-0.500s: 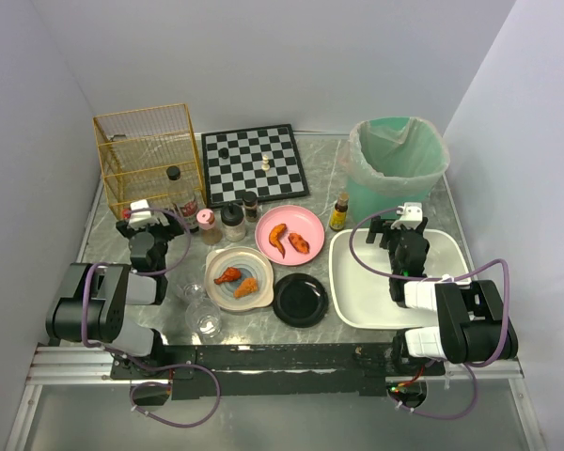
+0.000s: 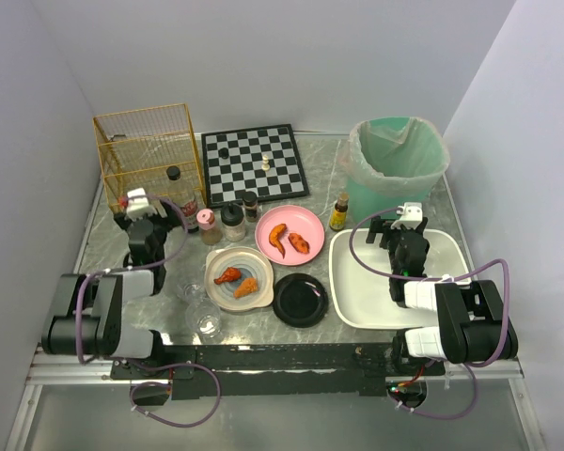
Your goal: Clear the kitchen counter
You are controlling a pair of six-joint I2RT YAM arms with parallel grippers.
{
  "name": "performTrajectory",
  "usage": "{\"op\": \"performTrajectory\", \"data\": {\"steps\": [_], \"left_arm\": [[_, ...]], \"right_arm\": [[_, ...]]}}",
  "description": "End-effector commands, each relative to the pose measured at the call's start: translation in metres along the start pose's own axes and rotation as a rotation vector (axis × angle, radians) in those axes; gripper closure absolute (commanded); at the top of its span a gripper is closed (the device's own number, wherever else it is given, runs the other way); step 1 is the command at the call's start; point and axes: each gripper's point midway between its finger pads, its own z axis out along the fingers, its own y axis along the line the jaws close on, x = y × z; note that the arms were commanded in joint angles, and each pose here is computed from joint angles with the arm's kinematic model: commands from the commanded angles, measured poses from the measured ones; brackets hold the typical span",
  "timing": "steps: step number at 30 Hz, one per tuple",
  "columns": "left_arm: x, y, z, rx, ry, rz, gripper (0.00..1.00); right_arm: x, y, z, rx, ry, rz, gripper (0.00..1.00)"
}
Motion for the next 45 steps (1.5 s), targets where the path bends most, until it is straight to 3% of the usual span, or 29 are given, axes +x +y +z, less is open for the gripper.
{"op": "performTrajectory", "data": {"steps": [1, 5, 18, 27, 37, 45], "left_arm": [[-0.046, 0.002, 0.009, -0.078, -0.046, -0.059, 0.03], [-0.068, -0.001, 0.003, -0.07, -0.099, -0.134, 0.03], [-0.066, -0.009, -0.019, -0.159, 0.1, -0.281, 0.03], [-0.092, -0.024, -0.05, -0.089, 0.09, -0.365, 0.03], [-0.109, -0.032, -0.092, -0.004, 0.138, -0.44, 0.03], [-0.124, -0.039, -0.116, 0.045, 0.201, -0.423, 0.03]], "right_arm": [[-0.023, -0.003, 0.007, 0.02, -0.06, 0.018, 0.0], [-0.031, -0.011, 0.009, 0.069, -0.029, 0.031, 0.0], [-0.052, -0.016, -0.002, 0.134, 0.054, 0.144, 0.0], [-0.08, -0.015, -0.022, 0.146, 0.029, 0.281, 0.0], [-0.063, -0.008, -0.039, 0.185, 0.236, 0.418, 0.0], [-0.064, 0.003, -0.048, 0.139, 0.301, 0.448, 0.0]]}}
